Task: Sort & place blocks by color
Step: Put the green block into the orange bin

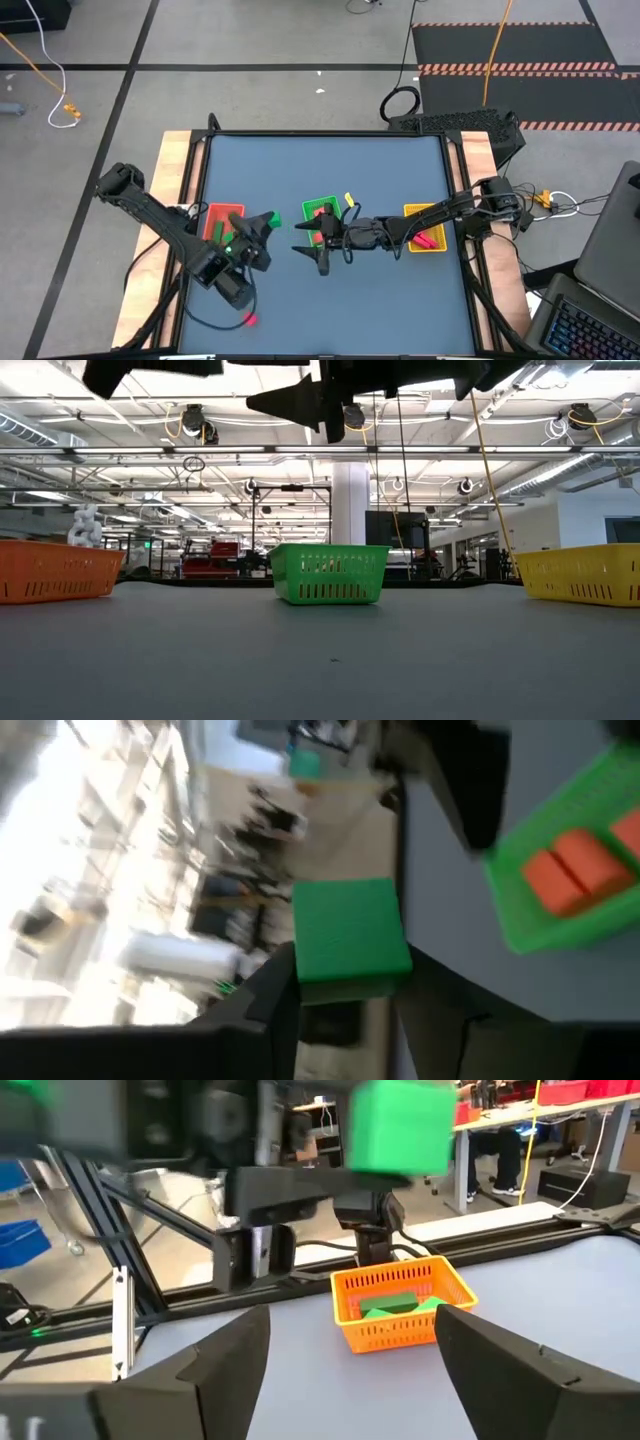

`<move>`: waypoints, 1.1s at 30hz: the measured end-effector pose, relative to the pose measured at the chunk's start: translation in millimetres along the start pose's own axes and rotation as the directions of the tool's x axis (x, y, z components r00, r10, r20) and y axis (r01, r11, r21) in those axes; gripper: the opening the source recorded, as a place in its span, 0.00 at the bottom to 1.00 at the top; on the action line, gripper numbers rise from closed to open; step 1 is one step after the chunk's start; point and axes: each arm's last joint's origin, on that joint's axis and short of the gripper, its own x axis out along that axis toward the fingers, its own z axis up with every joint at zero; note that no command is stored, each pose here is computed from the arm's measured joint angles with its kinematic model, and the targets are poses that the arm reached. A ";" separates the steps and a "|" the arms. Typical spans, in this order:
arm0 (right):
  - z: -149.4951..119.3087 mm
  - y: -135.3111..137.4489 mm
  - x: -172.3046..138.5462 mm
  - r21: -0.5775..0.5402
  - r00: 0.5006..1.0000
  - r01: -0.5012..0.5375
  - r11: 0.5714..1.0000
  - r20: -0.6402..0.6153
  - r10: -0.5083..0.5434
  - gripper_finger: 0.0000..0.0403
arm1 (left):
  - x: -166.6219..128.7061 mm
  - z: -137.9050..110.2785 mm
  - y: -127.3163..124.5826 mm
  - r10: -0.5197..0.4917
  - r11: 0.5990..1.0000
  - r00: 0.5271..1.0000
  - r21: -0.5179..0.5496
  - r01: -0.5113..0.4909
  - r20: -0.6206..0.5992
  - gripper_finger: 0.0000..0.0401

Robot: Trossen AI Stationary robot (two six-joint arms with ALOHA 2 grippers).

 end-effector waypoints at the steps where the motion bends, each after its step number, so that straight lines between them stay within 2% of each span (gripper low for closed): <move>1: 0.9 0.1 -0.7 -0.003 1.000 0.000 1.000 -0.003 0.000 0.69 | -0.4 -5.8 1.1 -0.031 0.999 0.999 -0.038 0.030 -0.011 0.33; 4: 6.0 0.4 -4.2 -0.005 1.000 0.002 1.000 -0.009 -0.002 0.69 | -1.4 -20.6 3.7 -0.111 0.979 0.992 -0.177 0.099 -0.059 0.33; 8: 15.6 1.0 -10.4 -0.005 1.000 0.001 1.000 -0.008 -0.001 0.68 | -3.2 -37.5 4.2 -0.226 0.920 0.960 -0.360 0.154 -0.166 0.33; 11: 21.9 1.6 -15.4 -0.007 1.000 0.002 1.000 -0.015 -0.002 0.68 | -6.2 -52.1 6.4 -0.327 0.871 0.894 -0.464 0.160 -0.306 0.33; 15: 29.5 3.2 -22.1 -0.009 1.000 -0.001 1.000 -0.022 0.000 0.68 | -11.1 -64.5 8.5 -0.437 0.818 0.765 -0.564 0.118 -0.473 0.33; 20: 32.7 5.2 -26.7 -0.013 0.999 -0.003 1.000 -0.037 0.003 0.68 | -15.5 -69.5 5.4 -0.604 0.749 0.554 -0.646 0.147 -0.573 0.33; 23: 33.5 7.7 -28.3 -0.013 0.999 -0.011 1.000 -0.035 0.010 0.68 | -16.5 -69.8 3.9 -0.653 0.724 0.467 -0.673 0.153 -0.596 0.33; 26: 33.3 9.7 -29.0 -0.013 0.999 -0.017 1.000 -0.036 0.017 0.68 | -17.8 -70.5 3.9 -0.676 0.713 0.417 -0.682 0.163 -0.607 0.33; 33: 33.2 10.0 -29.0 -0.012 0.999 -0.018 1.000 -0.035 0.018 0.68 | -12.3 -71.1 4.5 -0.696 0.712 0.360 -0.662 0.234 -0.621 0.33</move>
